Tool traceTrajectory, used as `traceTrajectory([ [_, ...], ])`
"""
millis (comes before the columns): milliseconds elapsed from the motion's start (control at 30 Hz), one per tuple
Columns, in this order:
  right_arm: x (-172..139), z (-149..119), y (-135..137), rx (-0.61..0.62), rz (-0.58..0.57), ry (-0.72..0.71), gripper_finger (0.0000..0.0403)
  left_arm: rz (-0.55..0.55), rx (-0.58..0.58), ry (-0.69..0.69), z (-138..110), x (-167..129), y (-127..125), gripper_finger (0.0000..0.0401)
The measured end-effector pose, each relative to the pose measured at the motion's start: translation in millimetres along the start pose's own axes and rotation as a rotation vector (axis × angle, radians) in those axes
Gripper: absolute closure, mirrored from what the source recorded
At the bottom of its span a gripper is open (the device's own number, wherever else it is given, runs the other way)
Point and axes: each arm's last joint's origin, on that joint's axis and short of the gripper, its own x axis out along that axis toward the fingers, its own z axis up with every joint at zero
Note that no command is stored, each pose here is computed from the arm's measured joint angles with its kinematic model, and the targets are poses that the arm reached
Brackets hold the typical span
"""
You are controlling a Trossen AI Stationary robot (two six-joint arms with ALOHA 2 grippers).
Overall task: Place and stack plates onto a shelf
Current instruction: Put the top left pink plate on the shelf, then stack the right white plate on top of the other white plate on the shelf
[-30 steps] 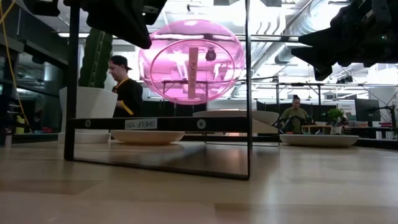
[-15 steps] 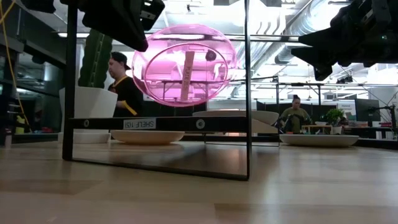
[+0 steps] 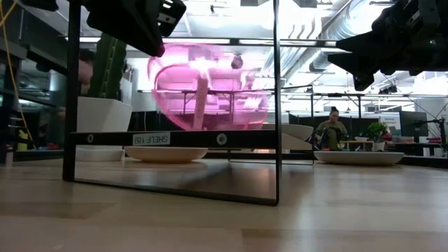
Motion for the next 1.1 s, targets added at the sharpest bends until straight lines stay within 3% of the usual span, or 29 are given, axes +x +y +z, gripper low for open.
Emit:
traceTrajectory([
  [567,0,0,0,0.0,0.0,0.0,0.0245,0.019,-0.06,0.02,2,-6,9,0.0319],
  [867,0,0,0,-0.007,0.0,-0.003,0.0245,0.131,-0.105,-0.068,26,-58,25,0.0323],
  [1100,0,0,0,-0.007,0.0,0.002,0.0245,0.229,-0.271,-0.172,16,-105,28,0.0338],
])
